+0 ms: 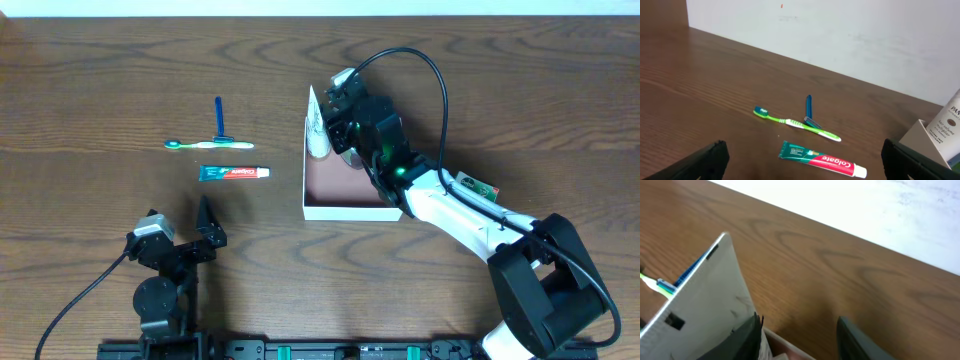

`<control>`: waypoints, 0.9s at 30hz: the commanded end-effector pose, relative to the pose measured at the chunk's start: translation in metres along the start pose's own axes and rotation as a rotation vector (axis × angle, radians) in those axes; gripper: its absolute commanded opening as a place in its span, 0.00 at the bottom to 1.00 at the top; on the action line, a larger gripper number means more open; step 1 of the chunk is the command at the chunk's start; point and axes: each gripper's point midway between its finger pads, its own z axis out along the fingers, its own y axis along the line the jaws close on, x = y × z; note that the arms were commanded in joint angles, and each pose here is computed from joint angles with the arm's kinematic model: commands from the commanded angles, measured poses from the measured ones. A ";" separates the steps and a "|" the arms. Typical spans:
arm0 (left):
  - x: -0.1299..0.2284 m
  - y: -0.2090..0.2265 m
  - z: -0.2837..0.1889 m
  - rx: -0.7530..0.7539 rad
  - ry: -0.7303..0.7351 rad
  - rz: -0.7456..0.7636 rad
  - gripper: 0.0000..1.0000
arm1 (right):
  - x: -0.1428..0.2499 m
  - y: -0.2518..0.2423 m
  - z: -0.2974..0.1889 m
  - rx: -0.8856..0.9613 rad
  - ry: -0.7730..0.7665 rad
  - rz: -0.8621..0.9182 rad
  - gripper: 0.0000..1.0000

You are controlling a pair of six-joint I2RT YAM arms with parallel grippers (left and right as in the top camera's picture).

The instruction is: Pack container

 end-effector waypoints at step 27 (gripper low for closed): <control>0.016 0.007 0.001 -0.024 0.047 0.012 0.98 | -0.036 -0.047 -0.091 0.115 0.065 0.215 0.27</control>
